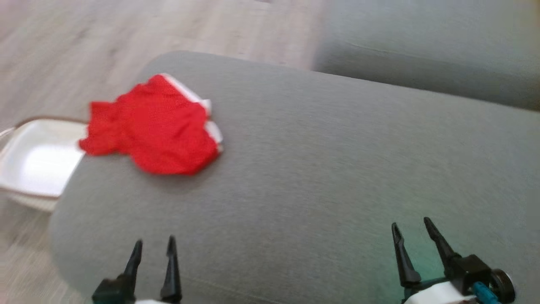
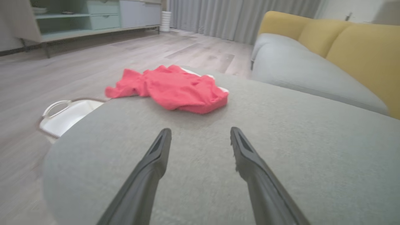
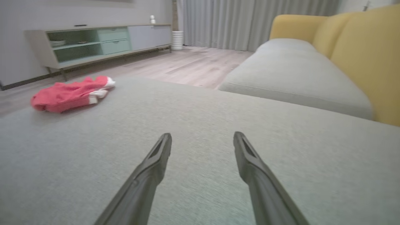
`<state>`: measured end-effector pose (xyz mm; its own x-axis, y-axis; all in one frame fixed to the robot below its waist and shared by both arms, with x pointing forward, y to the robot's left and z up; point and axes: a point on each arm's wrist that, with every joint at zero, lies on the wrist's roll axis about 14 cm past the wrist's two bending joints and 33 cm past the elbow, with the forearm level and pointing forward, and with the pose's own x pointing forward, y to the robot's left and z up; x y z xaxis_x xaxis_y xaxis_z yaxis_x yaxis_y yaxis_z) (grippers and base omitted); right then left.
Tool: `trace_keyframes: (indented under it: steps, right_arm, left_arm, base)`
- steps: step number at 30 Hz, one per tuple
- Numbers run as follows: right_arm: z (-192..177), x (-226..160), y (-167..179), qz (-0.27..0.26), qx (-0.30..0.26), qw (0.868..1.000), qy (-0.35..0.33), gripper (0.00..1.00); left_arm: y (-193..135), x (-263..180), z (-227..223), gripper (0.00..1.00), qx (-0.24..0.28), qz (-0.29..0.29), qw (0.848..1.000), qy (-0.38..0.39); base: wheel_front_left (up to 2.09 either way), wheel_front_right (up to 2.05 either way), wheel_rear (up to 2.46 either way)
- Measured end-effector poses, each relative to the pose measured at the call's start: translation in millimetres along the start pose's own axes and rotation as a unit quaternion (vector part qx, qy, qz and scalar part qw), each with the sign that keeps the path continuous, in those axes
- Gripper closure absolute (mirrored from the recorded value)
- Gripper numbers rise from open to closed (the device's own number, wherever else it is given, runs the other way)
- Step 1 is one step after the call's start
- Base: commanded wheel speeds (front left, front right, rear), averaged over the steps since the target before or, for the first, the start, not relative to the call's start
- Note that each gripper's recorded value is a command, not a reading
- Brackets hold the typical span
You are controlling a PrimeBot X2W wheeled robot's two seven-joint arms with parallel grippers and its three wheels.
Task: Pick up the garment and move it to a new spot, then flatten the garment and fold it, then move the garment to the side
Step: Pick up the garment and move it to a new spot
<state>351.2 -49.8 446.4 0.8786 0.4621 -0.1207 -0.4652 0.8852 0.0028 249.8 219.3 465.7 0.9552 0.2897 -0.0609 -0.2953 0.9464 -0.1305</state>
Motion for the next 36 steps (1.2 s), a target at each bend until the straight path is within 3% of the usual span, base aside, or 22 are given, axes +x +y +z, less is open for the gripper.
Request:
trace_keyframes:
  steps: [6,14,21,25,31,36]
  right_arm:
    - [5.9,15.8,36.2,0.062,-0.009,0.998,-0.004,0.00]
    - [-4.2,11.2,21.9,0.040,-0.006,0.999,0.009,0.00]
    - [-25.7,19.4,4.1,0.022,-0.010,0.999,0.036,0.00]
    - [-29.9,42.0,-9.8,0.013,-0.014,0.999,0.034,0.00]
    - [-55.7,64.2,-25.0,0.003,-0.005,0.998,0.056,0.00]
    - [-77.3,72.9,-34.0,-0.004,0.004,0.997,0.076,0.00]
  left_arm:
    - [36.5,-28.2,0.1,0.00,-0.018,0.072,0.997,-0.006]
    - [41.6,-9.8,15.0,0.00,-0.008,0.074,0.997,-0.023]
    - [13.3,57.0,42.0,0.00,0.010,0.022,0.998,-0.053]
    - [-7.6,109.9,31.1,0.00,0.035,-0.012,0.999,-0.033]
    - [-24.8,178.6,-21.4,0.00,0.066,-0.040,0.995,0.060]
    - [-29.3,206.2,-78.0,0.00,0.091,-0.051,0.981,0.165]
  base:
    - [0.00,0.00,0.00]
    - [0.00,0.00,0.00]
    - [0.00,0.00,0.00]
    - [0.00,0.00,0.00]
    - [0.00,0.00,0.00]
    - [0.00,0.00,0.00]
